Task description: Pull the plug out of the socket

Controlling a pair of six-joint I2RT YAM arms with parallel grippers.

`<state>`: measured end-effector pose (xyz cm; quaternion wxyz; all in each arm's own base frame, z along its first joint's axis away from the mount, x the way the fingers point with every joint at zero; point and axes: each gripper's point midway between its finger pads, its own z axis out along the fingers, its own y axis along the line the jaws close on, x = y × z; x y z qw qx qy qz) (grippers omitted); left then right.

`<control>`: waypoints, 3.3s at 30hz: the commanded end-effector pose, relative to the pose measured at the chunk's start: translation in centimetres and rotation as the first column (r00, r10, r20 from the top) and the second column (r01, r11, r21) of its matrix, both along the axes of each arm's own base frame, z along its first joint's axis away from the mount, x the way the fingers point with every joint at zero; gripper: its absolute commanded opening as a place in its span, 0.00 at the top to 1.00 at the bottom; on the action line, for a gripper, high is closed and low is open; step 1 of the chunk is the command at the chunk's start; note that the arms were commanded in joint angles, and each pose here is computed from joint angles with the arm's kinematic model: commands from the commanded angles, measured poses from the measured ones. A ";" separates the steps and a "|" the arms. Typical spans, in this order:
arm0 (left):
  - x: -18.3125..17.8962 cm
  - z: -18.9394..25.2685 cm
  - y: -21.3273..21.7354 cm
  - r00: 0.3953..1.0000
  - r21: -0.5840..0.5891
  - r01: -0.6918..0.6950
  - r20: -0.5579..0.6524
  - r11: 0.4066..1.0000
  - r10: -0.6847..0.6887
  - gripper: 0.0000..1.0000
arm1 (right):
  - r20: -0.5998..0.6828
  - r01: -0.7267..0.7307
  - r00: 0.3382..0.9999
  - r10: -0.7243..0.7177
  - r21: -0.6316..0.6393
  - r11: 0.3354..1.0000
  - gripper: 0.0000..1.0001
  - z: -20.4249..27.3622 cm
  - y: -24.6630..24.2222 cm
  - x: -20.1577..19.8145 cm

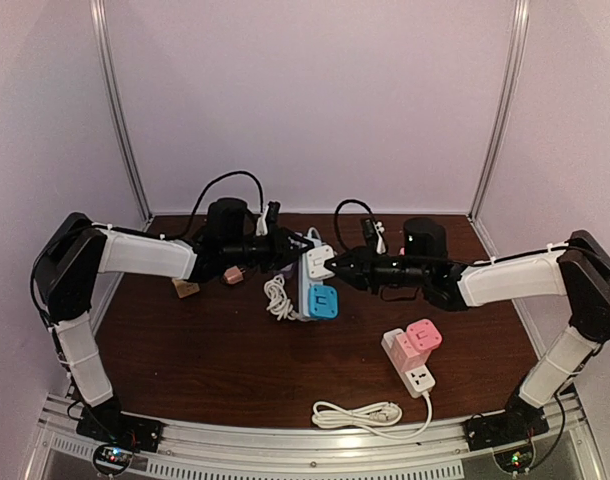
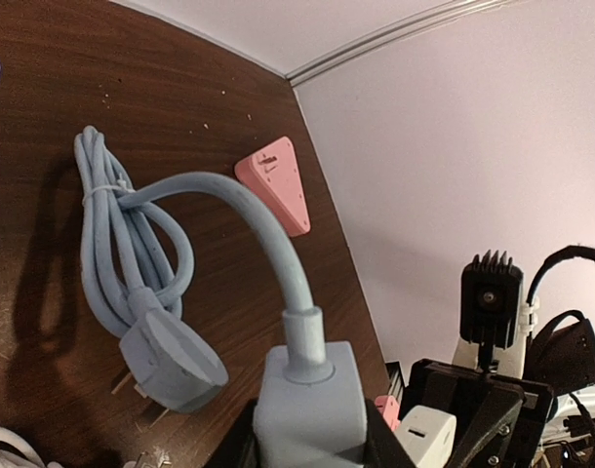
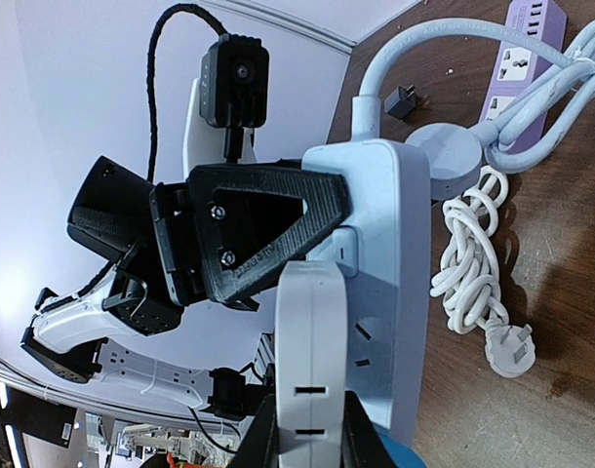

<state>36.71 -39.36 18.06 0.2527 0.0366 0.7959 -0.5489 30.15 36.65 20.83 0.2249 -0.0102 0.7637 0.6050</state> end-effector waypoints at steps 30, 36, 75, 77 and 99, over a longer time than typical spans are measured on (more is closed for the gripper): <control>1.5 -2.1 1.2 0.994 -0.086 -0.030 -0.106 0.996 0.021 1.00 | 0.402 -0.131 0.916 0.015 0.263 0.956 1.00 14.0 0.4 -3.3; 1.9 -1.5 1.5 0.992 -0.092 -0.063 -0.117 0.994 0.052 1.00 | 0.397 -0.124 0.918 0.011 0.260 0.958 1.00 13.6 0.6 -3.2; -0.3 0.6 4.4 1.000 0.052 0.000 0.004 0.999 0.000 1.00 | 0.352 0.351 0.914 -0.199 -0.935 -0.044 1.00 -10.6 -19.4 8.0; -0.2 0.6 4.4 1.000 0.054 -0.002 0.005 0.999 0.002 1.00 | 0.339 0.333 0.921 -0.194 -0.941 -0.064 1.00 -11.6 -19.4 8.1; -0.2 0.3 4.6 1.000 0.071 -0.008 0.011 0.997 0.007 1.00 | 0.257 0.275 0.954 -0.155 -0.956 0.105 0.50 -13.8 -15.4 8.2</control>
